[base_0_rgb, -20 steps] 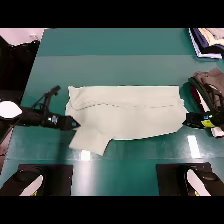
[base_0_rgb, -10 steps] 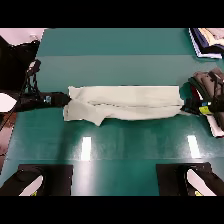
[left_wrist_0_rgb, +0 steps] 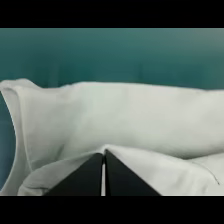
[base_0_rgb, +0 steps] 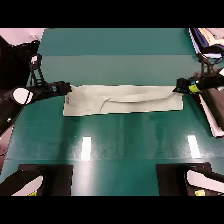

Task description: Fold the shirts.

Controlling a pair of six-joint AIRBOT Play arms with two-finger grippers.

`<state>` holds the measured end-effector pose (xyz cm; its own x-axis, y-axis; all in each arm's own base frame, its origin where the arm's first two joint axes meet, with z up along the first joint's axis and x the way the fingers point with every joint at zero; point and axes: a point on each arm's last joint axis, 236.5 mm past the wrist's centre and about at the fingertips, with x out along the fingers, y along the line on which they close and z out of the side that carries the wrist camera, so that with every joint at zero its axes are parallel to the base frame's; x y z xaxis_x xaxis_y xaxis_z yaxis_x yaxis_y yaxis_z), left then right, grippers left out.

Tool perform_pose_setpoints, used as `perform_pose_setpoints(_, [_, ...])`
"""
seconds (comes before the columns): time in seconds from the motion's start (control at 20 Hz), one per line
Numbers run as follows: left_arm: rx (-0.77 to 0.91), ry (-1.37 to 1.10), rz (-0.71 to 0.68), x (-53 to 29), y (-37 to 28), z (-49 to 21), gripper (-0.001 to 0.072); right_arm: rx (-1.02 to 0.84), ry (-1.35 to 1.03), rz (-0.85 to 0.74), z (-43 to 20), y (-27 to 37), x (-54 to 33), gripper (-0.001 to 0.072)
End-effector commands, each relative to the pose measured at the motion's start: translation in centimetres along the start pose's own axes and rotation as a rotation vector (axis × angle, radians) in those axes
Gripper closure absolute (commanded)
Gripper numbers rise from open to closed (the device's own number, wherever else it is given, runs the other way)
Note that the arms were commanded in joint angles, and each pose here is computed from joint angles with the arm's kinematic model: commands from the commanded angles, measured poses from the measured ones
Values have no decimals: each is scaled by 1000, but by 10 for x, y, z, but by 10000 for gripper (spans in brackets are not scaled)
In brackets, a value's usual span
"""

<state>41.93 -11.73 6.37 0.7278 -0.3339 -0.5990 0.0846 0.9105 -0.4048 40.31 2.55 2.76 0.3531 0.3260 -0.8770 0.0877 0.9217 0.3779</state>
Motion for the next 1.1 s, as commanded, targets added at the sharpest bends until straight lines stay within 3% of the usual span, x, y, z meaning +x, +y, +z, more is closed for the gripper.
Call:
perform_pose_setpoints(0.0, [-53, -71, 32, 19, 14, 14, 684, -7, 19, 2, 19, -1, 27, 692])
perform_pose_setpoints(0.1, [-62, -67, 43, 28, 19, 11, 682, -1, 19, -1, 26, -5, 37, 692])
perform_pose_setpoints(0.15, [-64, -76, 46, 29, 21, 13, 551, 1, 16, -1, 29, -5, 40, 681])
perform_pose_setpoints(0.2, [-71, -94, 47, 29, 21, 17, 291, -4, 11, -1, 34, -5, 41, 534])
perform_pose_setpoints(0.25, [-89, -114, 44, 27, 20, 23, 201, -6, 3, -1, 40, -6, 39, 299])
perform_pose_setpoints(0.3, [-83, -118, 37, 26, 17, 28, 206, -9, -3, 0, 46, -8, 32, 205])
perform_pose_setpoints(0.55, [-60, -17, -11, 14, -9, 29, 219, -20, 132, 9, 21, -47, 1, 206])
perform_pose_setpoints(0.6, [-58, 20, -16, 13, -11, 22, 480, 18, 166, 10, 10, -64, 1, 205])
perform_pose_setpoints(0.65, [-43, 51, -17, 12, -11, 15, 671, 57, 188, 9, 2, -80, 4, 205])
perform_pose_setpoints(1.05, [-22, 291, -28, 3, -14, -41, 683, 337, 194, 297, -7, -121, 43, 205])
